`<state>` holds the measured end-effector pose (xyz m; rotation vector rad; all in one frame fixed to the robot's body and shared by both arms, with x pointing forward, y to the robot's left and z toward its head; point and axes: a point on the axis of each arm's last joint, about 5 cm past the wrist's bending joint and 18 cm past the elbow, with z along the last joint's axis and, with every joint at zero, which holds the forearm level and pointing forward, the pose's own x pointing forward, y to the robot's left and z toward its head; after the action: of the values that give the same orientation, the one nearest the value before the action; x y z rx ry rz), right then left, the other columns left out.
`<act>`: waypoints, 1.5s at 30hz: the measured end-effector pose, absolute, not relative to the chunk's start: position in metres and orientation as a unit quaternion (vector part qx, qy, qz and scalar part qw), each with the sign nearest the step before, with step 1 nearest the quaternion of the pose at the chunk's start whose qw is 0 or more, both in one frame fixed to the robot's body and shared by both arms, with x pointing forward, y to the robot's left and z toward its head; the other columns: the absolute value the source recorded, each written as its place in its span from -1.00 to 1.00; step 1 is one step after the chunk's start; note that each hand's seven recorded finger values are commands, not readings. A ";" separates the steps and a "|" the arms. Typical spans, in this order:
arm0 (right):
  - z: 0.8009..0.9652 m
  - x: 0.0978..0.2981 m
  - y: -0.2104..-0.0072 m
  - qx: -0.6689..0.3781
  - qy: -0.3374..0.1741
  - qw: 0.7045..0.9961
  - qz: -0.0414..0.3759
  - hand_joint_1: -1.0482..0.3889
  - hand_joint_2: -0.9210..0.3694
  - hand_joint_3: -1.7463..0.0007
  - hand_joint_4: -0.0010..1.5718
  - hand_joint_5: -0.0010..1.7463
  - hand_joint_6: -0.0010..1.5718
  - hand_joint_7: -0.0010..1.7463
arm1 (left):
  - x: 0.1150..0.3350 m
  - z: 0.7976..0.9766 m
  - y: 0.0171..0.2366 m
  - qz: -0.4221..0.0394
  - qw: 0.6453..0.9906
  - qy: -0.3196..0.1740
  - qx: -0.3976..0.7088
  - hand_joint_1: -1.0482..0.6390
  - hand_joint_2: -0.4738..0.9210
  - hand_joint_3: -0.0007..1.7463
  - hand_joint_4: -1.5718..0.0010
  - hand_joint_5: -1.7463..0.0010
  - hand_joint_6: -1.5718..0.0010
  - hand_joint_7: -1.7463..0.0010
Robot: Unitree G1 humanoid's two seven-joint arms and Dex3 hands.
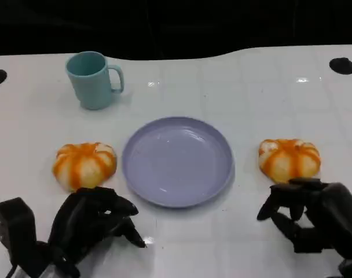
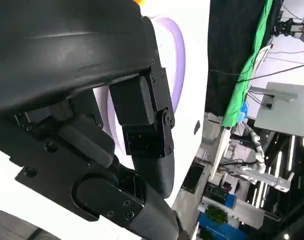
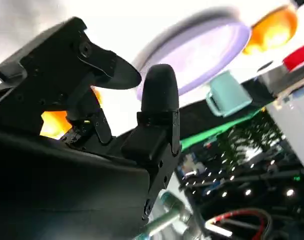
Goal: Grasp the bread from the table and place it into the plate.
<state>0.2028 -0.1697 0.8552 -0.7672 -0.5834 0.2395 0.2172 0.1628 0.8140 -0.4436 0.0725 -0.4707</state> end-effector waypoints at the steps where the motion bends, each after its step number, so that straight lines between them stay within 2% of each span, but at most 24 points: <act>1: 0.856 0.203 -0.171 -0.368 -0.280 0.880 0.111 0.12 -0.55 0.29 -0.07 0.51 0.16 -0.36 | 0.217 0.814 0.163 -0.231 0.947 0.036 -0.218 -1.00 0.73 -1.00 -1.00 0.35 -1.00 0.79; 3: 0.858 0.205 -0.173 -0.371 -0.279 0.880 0.101 0.05 -0.67 0.45 -0.19 0.62 0.13 -0.48 | 0.217 0.814 0.163 -0.231 0.947 0.036 -0.218 -1.00 0.72 -1.00 -1.00 0.35 -1.00 0.79; 4: 0.859 0.206 -0.174 -0.373 -0.278 0.880 0.094 0.02 -0.72 0.51 -0.23 0.61 0.11 -0.53 | 0.217 0.814 0.163 -0.231 0.947 0.036 -0.218 -1.00 0.72 -1.00 -1.00 0.35 -1.00 0.79; 5: 0.860 0.207 -0.175 -0.375 -0.278 0.880 0.089 0.01 -0.77 0.58 -0.26 0.55 0.09 -0.58 | 0.217 0.814 0.163 -0.231 0.947 0.036 -0.218 -1.00 0.72 -1.00 -1.00 0.35 -1.00 0.79; 6: 0.861 0.207 -0.176 -0.377 -0.278 0.879 0.086 -0.04 -0.87 0.70 -0.28 0.38 0.05 -0.67 | 0.217 0.814 0.163 -0.231 0.947 0.036 -0.218 -1.00 0.72 -1.00 -1.00 0.35 -1.00 0.79; 8: 0.862 0.208 -0.177 -0.381 -0.277 0.878 0.082 -0.09 -0.96 0.81 -0.30 0.16 0.02 -0.76 | 0.217 0.814 0.163 -0.231 0.947 0.036 -0.218 -1.00 0.72 -1.00 -1.00 0.35 -1.00 0.79; 10: 0.865 0.209 -0.179 -0.391 -0.279 0.874 0.078 -0.14 -0.99 0.88 -0.31 -0.11 -0.01 -0.85 | 0.217 0.814 0.163 -0.231 0.947 0.036 -0.218 -1.00 0.72 -1.00 -1.00 0.35 -1.00 0.79; 11: 0.866 0.210 -0.180 -0.399 -0.280 0.870 0.073 -0.14 -1.00 0.89 -0.31 -0.19 -0.02 -0.87 | 0.217 0.814 0.163 -0.231 0.947 0.036 -0.218 -1.00 0.72 -1.00 -1.00 0.35 -1.00 0.79; 18: 0.876 0.216 -0.188 -0.459 -0.277 0.843 0.047 -0.22 -1.00 0.92 -0.52 -0.48 -0.19 -0.99 | 0.217 0.814 0.162 -0.232 0.947 0.036 -0.219 -1.00 0.72 -1.00 -1.00 0.34 -1.00 0.79; 20: 0.878 0.217 -0.190 -0.476 -0.275 0.834 0.042 -0.25 -1.00 0.93 -0.63 -0.55 -0.31 -1.00 | 0.218 0.814 0.162 -0.232 0.947 0.036 -0.219 -1.00 0.72 -1.00 -1.00 0.34 -1.00 0.80; 22: 0.883 0.219 -0.191 -0.496 -0.264 0.827 0.039 -0.26 -1.00 0.94 -0.71 -0.59 -0.42 -1.00 | 0.217 0.813 0.162 -0.231 0.947 0.037 -0.219 -1.00 0.72 -1.00 -1.00 0.34 -1.00 0.80; 27: 0.892 0.223 -0.191 -0.532 -0.222 0.816 0.048 -0.27 -0.98 0.97 -0.80 -0.64 -0.54 -1.00 | 0.218 0.813 0.162 -0.231 0.947 0.039 -0.219 -1.00 0.73 -0.99 -1.00 0.34 -1.00 0.79; 36: 0.896 0.236 -0.181 -0.575 -0.170 0.795 0.090 -0.31 -0.92 1.00 -0.95 -0.69 -0.71 -1.00 | 0.218 0.813 0.162 -0.230 0.948 0.038 -0.218 -1.00 0.71 -1.00 -1.00 0.34 -1.00 0.78; 45: 0.887 0.255 -0.174 -0.627 -0.115 0.757 0.144 -0.33 -0.91 1.00 -0.95 -0.69 -0.72 -0.99 | 0.218 0.813 0.162 -0.231 0.947 0.037 -0.218 -1.00 0.72 -1.00 -1.00 0.34 -1.00 0.78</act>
<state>0.2545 -0.1738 0.8875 -1.3657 -0.2500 0.3131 0.2178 0.1616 0.8130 -0.4443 0.0758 -0.4700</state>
